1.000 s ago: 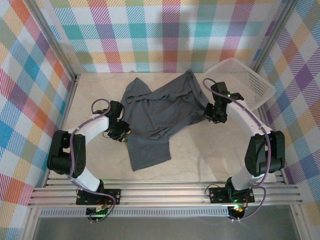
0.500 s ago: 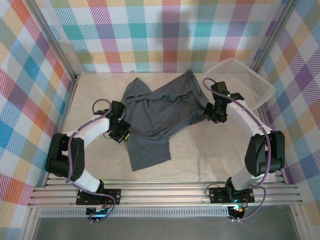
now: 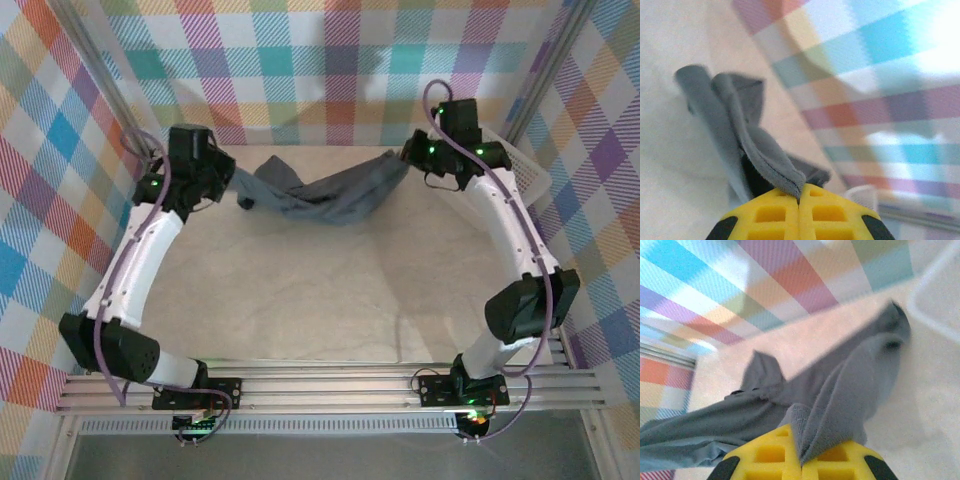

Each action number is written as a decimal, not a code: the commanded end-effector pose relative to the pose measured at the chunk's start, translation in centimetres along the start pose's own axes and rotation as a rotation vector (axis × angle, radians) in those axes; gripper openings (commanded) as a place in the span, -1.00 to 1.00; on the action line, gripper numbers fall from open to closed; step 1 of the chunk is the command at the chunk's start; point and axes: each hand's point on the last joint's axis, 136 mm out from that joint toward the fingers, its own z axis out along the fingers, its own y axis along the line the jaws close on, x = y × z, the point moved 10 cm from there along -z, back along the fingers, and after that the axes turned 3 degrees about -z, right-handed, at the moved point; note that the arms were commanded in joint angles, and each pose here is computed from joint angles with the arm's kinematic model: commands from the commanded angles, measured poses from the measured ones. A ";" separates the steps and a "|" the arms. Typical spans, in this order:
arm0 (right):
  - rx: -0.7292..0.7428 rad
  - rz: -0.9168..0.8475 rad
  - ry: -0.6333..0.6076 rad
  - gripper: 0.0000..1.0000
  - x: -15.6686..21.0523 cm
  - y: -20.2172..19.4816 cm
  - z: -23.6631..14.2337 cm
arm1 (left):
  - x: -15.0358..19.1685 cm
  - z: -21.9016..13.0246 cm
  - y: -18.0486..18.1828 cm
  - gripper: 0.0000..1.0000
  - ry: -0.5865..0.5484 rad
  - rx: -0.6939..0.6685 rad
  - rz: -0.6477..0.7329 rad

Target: Fold and stack the t-shirts

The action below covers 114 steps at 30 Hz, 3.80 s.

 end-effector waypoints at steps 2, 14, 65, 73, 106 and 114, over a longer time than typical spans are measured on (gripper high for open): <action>-0.154 -0.061 -0.314 -1.00 -3.9 3.5 -7.6 | -4.3 -9.0 -4.2 -1.00 -0.298 0.231 0.003; -0.236 -0.058 -0.554 -1.00 -3.6 4.8 -16.6 | -8.2 -20.2 -7.4 -1.00 -0.611 0.430 -0.021; 0.325 0.371 0.329 0.06 13.9 -13.8 3.1 | 2.4 0.9 20.3 0.20 0.196 -0.554 -0.204; 0.211 0.168 0.428 -0.08 14.9 -10.2 8.2 | 4.3 6.6 20.9 -0.12 0.280 -0.606 -0.175; 0.572 0.286 0.876 -0.23 24.8 -14.5 12.7 | 6.7 13.2 30.2 -0.32 0.408 -1.061 -0.045; 0.515 0.262 0.858 -0.21 22.7 -13.3 14.6 | 1.9 15.2 29.5 -0.24 0.368 -1.055 0.092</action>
